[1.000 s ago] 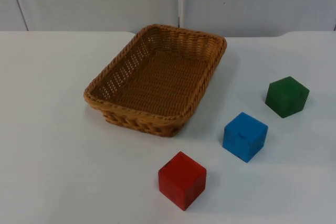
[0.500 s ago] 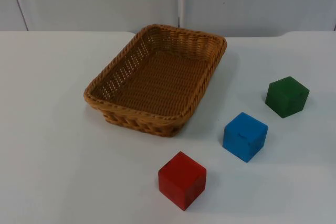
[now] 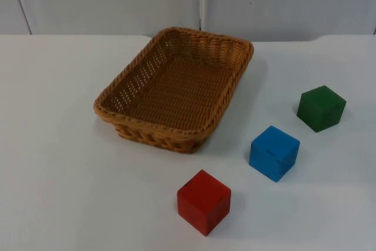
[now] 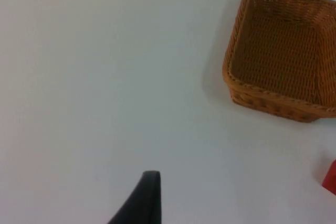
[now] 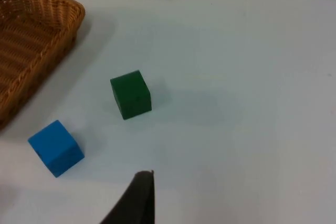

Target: Pick up one cube with each hand and place exactly two cubes into the same basket, leaving the remaining cube outside.

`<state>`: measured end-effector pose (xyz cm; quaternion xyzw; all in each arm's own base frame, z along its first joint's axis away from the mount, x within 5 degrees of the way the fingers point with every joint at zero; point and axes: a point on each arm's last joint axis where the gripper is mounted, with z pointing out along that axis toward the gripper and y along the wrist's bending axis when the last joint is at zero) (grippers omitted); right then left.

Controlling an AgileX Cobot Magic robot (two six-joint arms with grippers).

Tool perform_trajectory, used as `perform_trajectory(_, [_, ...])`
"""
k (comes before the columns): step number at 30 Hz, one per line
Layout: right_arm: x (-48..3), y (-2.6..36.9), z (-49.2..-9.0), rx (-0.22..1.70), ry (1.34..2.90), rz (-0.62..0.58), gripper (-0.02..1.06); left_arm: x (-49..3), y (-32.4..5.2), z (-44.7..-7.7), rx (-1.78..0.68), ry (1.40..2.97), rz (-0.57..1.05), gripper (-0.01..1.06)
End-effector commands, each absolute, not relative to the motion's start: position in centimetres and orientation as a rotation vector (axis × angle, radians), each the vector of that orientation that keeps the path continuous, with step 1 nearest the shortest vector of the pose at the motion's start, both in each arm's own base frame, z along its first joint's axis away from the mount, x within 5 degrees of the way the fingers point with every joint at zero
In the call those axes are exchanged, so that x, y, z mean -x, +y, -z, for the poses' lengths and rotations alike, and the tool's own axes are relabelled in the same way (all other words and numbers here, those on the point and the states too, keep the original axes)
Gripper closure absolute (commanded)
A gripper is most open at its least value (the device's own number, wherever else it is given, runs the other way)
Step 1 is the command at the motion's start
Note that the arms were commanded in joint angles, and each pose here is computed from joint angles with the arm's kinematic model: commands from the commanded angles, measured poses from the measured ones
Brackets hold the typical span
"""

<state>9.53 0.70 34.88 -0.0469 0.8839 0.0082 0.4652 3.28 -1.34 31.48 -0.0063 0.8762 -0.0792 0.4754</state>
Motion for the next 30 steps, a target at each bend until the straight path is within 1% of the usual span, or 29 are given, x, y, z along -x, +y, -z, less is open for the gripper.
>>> perform_trajectory(1, [-9.9,0.7,-35.5,0.107,2.162,-0.014,0.00,-3.7,-1.4,-32.2,0.008,2.129,0.200,0.00])
perform_trajectory(8, [-11.8,0.8,-36.4,0.117,2.187,-0.010,0.00,-4.9,-1.4,-33.9,-0.022,2.120,0.181,0.00])
perform_trajectory(12, [-14.1,1.0,-36.5,0.134,2.240,-0.002,0.00,-6.0,-1.3,-34.9,-0.029,2.125,0.176,0.00])
perform_trajectory(18, [-17.1,1.2,-35.9,0.157,2.319,0.007,0.00,-7.6,-1.3,-35.0,-0.040,2.161,0.179,0.00])
perform_trajectory(30, [-22.4,1.7,-34.9,0.207,2.420,0.018,0.00,-10.9,-1.7,-35.0,-0.109,2.232,0.227,0.00])
